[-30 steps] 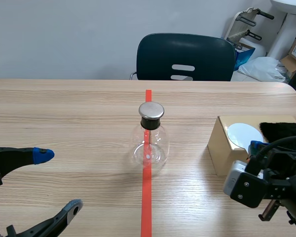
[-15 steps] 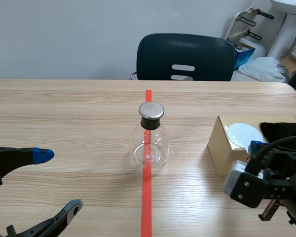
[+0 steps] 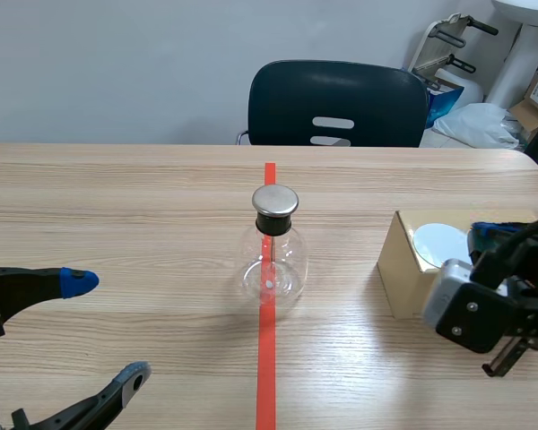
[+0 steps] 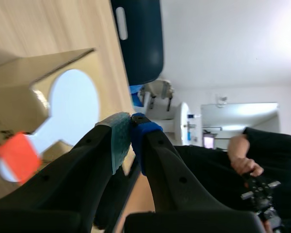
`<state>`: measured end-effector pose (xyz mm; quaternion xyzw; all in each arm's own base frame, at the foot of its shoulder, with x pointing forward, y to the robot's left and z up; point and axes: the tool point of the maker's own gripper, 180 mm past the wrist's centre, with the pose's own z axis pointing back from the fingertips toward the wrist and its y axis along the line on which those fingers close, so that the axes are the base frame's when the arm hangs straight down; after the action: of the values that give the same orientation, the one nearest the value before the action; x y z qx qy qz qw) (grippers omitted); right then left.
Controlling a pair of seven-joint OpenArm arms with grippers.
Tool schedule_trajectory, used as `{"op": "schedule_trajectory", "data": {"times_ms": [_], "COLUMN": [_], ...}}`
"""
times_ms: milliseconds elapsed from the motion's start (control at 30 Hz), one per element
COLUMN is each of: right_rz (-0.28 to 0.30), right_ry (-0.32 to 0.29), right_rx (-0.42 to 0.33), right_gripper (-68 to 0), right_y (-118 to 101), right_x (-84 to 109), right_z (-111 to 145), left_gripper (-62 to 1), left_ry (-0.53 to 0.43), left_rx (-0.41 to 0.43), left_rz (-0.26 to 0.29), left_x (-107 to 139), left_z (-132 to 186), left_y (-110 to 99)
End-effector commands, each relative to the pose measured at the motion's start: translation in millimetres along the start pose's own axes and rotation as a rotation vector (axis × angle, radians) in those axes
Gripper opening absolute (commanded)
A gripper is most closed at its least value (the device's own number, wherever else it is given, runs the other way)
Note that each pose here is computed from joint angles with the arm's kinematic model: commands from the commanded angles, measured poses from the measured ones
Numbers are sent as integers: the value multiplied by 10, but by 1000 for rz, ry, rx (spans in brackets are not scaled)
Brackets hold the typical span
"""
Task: Do the electroscope experiment.
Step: 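Pick up the white charging plate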
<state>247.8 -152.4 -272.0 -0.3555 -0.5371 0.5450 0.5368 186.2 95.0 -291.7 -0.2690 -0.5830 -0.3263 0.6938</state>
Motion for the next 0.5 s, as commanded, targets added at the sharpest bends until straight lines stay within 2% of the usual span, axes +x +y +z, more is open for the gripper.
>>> {"op": "schedule_trajectory", "data": {"times_ms": [0,467], "right_rz": [19,80], "right_ry": [10,62], "right_rx": [-43,-236], "right_gripper": [-667,-667], "right_y": [-176,-1002], "right_x": [-37,-60], "right_z": [10,126], "left_gripper": [14,14], "left_ry": [-25,-25], "left_rx": [3,3], "left_rz": [9,9], "left_x": [53,53], "left_z": [-17,-17], "left_y": [-8,-8]}}
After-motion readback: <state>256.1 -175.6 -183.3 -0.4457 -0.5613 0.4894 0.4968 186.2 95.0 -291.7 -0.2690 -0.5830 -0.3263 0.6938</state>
